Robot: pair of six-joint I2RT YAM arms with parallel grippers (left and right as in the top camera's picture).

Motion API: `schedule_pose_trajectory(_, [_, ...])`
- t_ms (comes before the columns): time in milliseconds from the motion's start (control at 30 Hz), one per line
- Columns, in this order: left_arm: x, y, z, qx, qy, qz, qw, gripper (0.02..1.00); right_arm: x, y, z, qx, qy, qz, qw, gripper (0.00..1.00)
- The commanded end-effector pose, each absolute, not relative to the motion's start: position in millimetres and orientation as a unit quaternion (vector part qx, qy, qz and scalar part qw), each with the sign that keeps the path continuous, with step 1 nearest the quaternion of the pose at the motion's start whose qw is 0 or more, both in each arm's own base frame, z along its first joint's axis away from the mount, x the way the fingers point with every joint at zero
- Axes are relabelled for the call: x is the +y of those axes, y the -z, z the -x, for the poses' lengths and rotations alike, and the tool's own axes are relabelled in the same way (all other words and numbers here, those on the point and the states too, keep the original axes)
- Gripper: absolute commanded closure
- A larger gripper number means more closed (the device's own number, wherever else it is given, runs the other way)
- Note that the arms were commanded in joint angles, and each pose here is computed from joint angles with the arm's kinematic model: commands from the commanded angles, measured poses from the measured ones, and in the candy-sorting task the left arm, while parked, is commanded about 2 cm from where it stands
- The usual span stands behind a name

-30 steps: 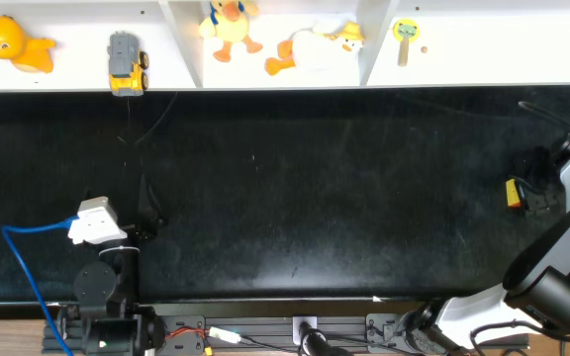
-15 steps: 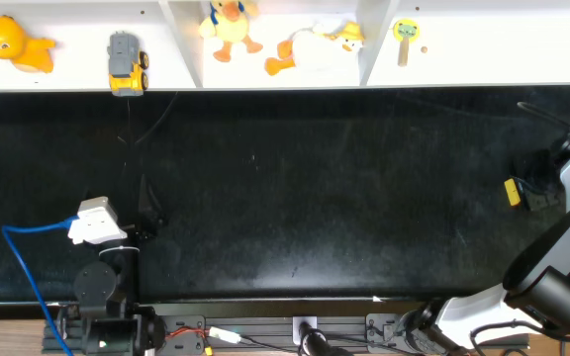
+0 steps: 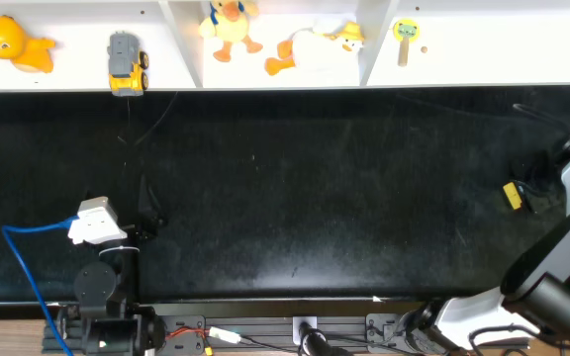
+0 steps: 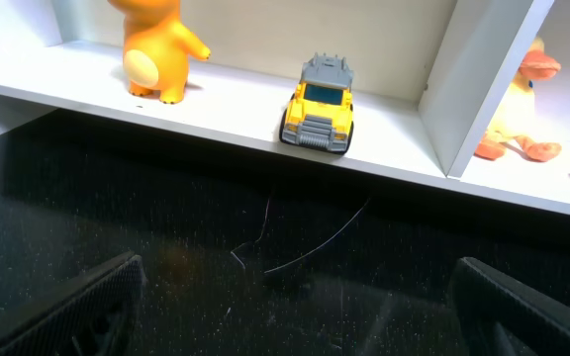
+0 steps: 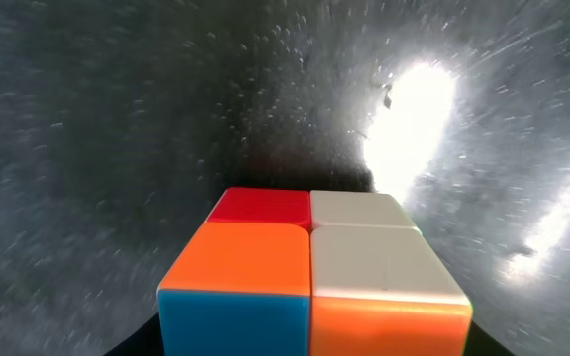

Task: Store Toys

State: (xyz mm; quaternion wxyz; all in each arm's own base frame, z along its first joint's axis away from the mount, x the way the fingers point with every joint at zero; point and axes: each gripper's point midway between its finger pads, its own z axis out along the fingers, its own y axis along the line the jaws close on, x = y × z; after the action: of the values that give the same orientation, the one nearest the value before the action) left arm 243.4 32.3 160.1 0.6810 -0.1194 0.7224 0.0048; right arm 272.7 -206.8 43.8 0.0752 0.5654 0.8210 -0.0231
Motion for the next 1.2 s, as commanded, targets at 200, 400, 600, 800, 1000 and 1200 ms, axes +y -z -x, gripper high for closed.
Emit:
schedule_pose_trajectory(200, [34.8, -159.3, -243.1, 0.719, -0.005, 0.128, 0.684, 0.02, -211.9, -151.0, -298.5, 0.876, 0.036, -0.425, 0.224, 0.77])
schedule_pose_trajectory(400, [34.8, -159.3, -243.1, 0.719, -0.005, 0.128, 0.684, 0.02, -173.9, -191.0, -323.2, 0.927, 0.02, -0.234, 0.293, 0.812])
schedule_pose_trajectory(600, [34.8, -159.3, -243.1, 0.719, -0.005, 0.128, 0.684, 0.023, -143.8, -195.3, -340.5, 0.945, 0.031, -0.118, 0.303, 0.89])
schedule_pose_trajectory(800, [34.8, -159.3, -243.1, 0.719, -0.005, 0.128, 0.684, 0.02, -147.1, -226.7, -378.9, 0.915, 0.06, -0.074, 0.391, 0.954])
schedule_pose_trajectory(1000, [34.8, -159.3, -243.1, 0.719, -0.005, 0.128, 0.684, 0.02, -153.4, -246.2, -417.0, 0.883, 0.068, -0.031, 0.464, 0.956])
schedule_pose_trajectory(1200, [34.8, -159.3, -243.1, 0.719, -0.005, 0.128, 0.684, 0.02, -152.9, -232.8, -443.2, 0.874, 0.043, -0.013, 0.483, 0.956])
